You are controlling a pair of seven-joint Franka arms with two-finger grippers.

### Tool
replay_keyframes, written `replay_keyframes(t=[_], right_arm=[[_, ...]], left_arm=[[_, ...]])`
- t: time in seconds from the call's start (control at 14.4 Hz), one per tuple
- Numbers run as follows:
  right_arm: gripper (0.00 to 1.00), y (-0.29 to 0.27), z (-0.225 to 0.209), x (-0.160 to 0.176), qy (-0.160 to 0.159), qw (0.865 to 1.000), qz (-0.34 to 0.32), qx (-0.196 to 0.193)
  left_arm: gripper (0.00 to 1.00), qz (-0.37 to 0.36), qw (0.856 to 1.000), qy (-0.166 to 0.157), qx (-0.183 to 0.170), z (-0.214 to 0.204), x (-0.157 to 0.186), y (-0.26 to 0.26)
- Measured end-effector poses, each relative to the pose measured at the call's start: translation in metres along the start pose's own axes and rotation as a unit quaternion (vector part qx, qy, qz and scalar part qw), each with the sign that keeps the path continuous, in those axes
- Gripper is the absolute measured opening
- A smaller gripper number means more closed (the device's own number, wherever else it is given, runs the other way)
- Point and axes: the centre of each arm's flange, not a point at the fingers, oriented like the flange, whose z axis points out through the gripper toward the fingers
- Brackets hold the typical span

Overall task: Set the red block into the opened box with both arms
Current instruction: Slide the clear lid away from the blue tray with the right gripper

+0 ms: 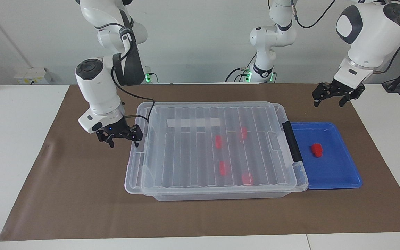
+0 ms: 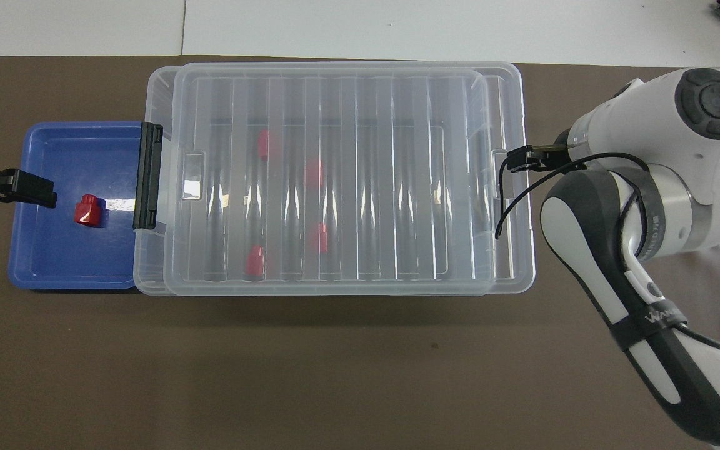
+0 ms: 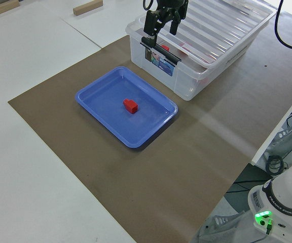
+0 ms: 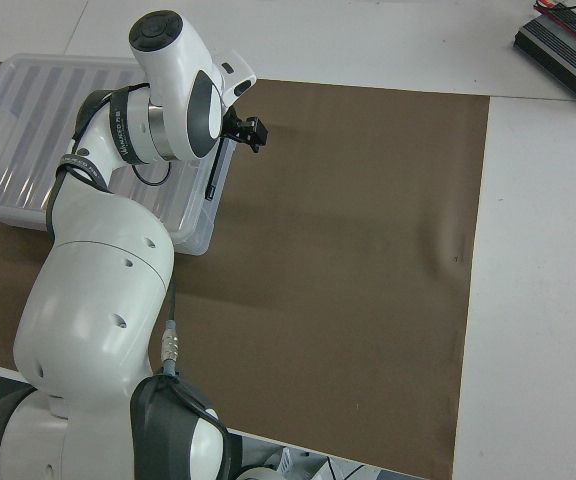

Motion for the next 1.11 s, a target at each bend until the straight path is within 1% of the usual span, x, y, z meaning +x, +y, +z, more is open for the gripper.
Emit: replay_keyframes(t=[0.69,1.11], right_arm=[[1.0,0.071,-0.003,0.007,0.002,0.999,0.024,-0.043],[1.0,0.104,-0.011,0.005,-0.008,0.999,0.013,-0.051]], left_arm=[[1.0,0.0,1.0,0.0,0.0,0.0,0.0,0.0],[1.0,0.0,1.0,0.0,0.0,0.0,0.0,0.0]])
